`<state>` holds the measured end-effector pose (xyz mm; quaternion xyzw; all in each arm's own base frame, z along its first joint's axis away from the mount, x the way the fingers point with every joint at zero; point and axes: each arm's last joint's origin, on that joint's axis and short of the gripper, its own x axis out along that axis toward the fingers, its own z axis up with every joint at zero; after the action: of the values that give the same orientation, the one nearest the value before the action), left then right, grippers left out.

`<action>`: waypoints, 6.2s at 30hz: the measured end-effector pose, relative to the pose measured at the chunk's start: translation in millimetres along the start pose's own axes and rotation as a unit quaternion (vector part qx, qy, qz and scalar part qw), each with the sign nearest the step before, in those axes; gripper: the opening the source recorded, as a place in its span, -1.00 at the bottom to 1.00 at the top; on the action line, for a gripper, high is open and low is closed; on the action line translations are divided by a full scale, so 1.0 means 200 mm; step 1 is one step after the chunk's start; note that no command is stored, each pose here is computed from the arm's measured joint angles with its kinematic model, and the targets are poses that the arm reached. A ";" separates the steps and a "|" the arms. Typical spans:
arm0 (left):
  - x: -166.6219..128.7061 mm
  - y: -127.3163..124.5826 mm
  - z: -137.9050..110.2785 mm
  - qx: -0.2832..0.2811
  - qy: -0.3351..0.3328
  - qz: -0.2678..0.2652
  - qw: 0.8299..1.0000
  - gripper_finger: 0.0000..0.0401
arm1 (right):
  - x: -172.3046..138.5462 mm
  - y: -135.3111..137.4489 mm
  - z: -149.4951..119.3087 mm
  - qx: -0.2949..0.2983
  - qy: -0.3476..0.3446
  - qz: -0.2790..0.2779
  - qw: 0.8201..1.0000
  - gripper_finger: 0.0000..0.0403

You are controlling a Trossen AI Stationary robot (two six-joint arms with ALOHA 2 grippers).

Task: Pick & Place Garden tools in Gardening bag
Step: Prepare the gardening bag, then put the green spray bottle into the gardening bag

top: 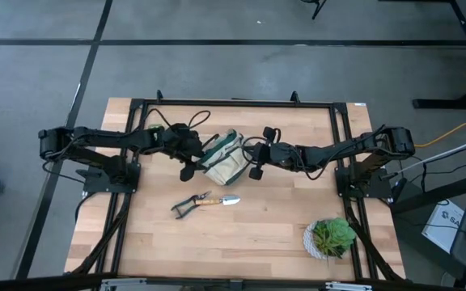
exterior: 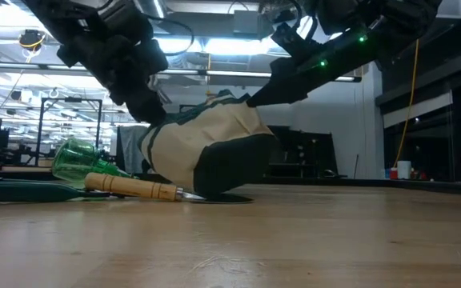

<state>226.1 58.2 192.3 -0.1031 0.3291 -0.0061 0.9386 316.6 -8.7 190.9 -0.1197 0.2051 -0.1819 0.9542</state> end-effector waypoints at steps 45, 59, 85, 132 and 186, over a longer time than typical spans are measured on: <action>-0.07 -0.05 0.14 0.109 0.062 0.272 0.954 -0.99 | 0.00 0.01 -0.07 0.167 0.076 0.038 0.982 0.13; 0.15 -0.13 0.19 0.183 0.106 0.279 0.937 -0.99 | 0.00 0.01 -0.08 0.172 0.082 0.050 0.980 0.06; 0.20 -0.30 0.49 0.273 0.132 0.205 0.931 -0.99 | 0.10 -0.02 -0.18 0.182 0.115 0.043 0.976 0.06; -0.22 -0.27 0.53 0.152 0.096 0.157 0.971 -0.19 | 0.13 -0.10 -0.30 0.159 0.200 0.118 0.960 0.06; -0.41 -0.05 -0.01 -0.017 -0.023 0.253 0.967 -0.20 | -0.51 -0.23 -0.29 0.171 0.073 0.235 0.954 -0.10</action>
<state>161.5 54.4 243.8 -0.0329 0.3228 0.2397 0.9150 191.2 -19.9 189.2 0.1100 0.2624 0.0069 0.9586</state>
